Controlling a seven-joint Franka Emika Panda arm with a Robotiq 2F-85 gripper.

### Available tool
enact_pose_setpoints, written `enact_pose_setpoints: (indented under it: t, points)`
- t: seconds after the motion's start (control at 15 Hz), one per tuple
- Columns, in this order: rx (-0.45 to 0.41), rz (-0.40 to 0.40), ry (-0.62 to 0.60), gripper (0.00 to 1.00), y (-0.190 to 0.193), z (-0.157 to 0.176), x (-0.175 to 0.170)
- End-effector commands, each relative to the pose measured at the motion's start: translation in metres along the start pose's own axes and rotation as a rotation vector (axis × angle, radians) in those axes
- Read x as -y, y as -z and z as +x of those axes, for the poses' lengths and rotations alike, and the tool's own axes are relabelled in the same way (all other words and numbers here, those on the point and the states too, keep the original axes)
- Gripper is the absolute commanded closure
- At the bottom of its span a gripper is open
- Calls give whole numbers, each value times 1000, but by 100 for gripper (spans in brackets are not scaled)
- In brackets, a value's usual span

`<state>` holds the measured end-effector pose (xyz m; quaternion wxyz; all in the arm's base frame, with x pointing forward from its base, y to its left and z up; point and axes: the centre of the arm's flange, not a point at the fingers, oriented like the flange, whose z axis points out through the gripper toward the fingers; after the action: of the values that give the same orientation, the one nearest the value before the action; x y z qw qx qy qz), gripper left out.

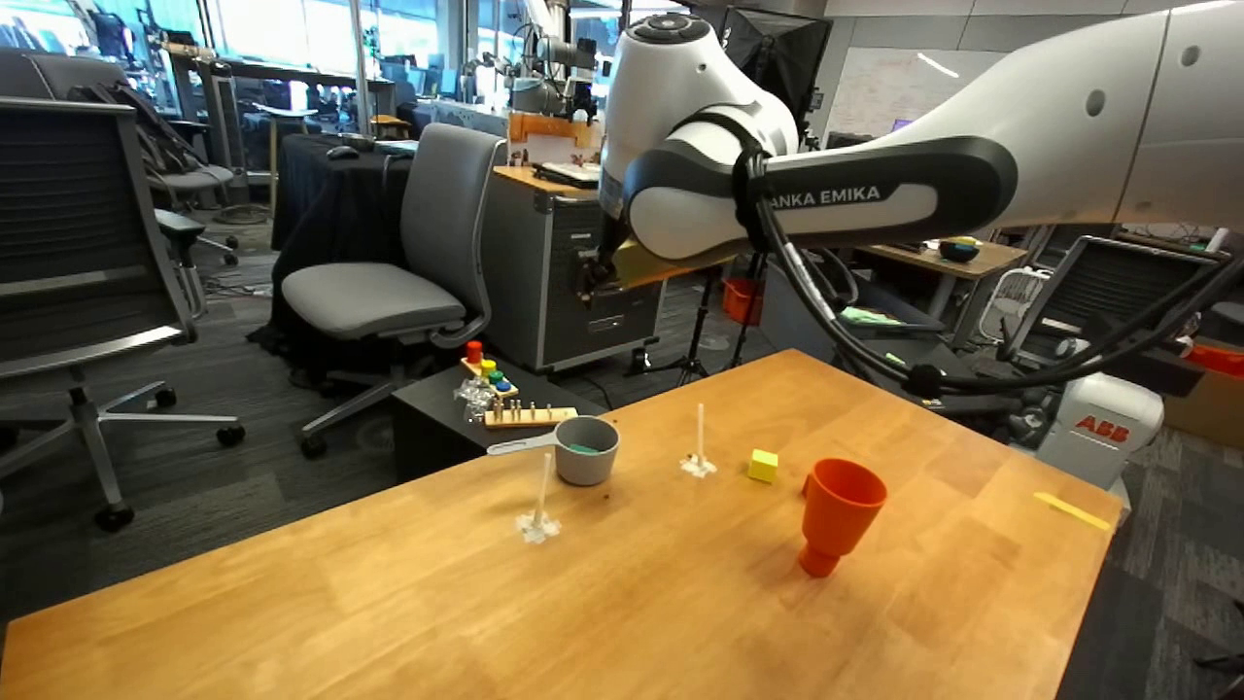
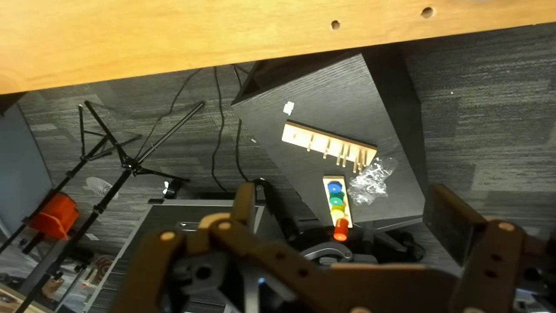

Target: Place the three blocks in the gray measuring cup

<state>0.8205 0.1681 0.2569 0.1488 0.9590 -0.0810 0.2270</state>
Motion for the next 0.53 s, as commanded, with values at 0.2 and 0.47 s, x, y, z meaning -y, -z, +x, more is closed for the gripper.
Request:
enact_pose_setpoints:
  t: [0.2,0.47]
  points:
    - [37,-25,-29,0,-37,-95,-18]
    - [41,-23,-8,0,-69,-130,1]
